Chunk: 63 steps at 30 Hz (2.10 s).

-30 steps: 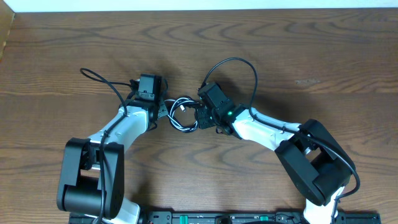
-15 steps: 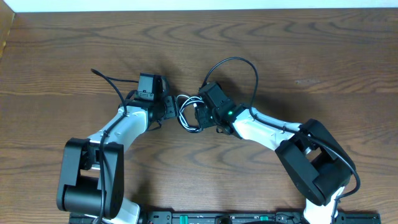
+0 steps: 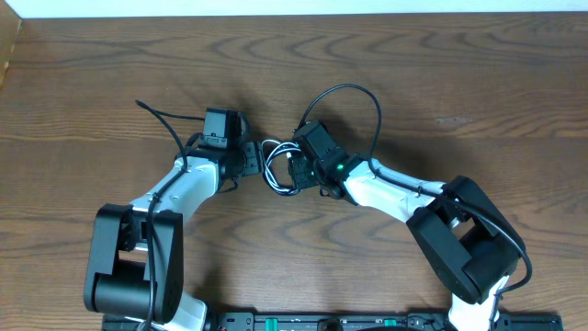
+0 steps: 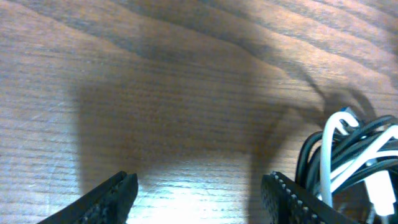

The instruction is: Untangle cables

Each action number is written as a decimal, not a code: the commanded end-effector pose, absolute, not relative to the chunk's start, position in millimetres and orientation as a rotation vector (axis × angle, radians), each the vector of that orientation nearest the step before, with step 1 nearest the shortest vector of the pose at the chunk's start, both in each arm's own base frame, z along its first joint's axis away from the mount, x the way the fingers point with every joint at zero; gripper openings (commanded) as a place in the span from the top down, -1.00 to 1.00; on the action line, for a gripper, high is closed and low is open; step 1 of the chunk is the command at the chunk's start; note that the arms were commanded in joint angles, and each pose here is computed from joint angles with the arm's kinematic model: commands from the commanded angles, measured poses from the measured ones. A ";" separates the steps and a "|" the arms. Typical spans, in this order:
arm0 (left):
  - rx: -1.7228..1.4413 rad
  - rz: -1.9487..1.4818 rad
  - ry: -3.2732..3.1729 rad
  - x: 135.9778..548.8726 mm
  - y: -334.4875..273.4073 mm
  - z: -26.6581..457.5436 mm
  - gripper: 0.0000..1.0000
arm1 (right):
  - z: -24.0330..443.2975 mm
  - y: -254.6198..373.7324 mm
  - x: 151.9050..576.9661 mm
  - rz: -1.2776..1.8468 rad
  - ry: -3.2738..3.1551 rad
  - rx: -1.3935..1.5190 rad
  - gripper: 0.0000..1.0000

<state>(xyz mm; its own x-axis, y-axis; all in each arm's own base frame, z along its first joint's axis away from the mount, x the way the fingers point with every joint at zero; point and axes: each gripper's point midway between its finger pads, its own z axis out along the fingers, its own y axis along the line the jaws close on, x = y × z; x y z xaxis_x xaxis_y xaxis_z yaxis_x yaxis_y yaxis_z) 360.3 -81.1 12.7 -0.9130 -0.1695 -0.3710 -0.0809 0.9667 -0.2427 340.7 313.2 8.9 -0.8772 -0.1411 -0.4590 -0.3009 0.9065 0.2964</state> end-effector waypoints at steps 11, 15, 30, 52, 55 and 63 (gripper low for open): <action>-0.220 -0.377 2.670 351.1 -70.6 62.7 -0.50 | 1.5 313.2 334.7 0.495 2.656 -0.330 -0.04; -0.188 -0.493 2.665 344.8 -84.8 73.2 -0.50 | 1.7 313.8 334.6 0.496 2.654 -0.331 -0.06; -0.226 -0.496 2.797 347.8 -88.3 6.3 -0.50 | 1.9 314.0 335.0 0.498 2.652 -0.331 -0.05; -0.266 -0.338 2.825 348.5 -69.9 -12.2 -0.17 | 1.5 313.2 334.8 0.495 2.655 -0.330 -0.04; -0.279 -0.274 2.835 346.3 -62.2 -14.3 -0.17 | 1.5 313.2 334.8 0.495 2.655 -0.330 -0.04; -0.163 -0.429 2.851 341.1 -81.9 -11.3 -0.18 | 1.3 313.0 334.5 0.494 2.657 -0.330 -0.04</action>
<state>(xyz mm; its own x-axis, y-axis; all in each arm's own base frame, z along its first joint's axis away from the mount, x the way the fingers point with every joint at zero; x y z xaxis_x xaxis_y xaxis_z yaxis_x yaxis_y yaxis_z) 359.6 -75.0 5.3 -0.9311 -0.2036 -0.3028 -0.1168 0.9525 -0.2813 340.4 314.0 9.2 -0.8769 -0.1416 -0.4594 -0.3025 0.9053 0.2983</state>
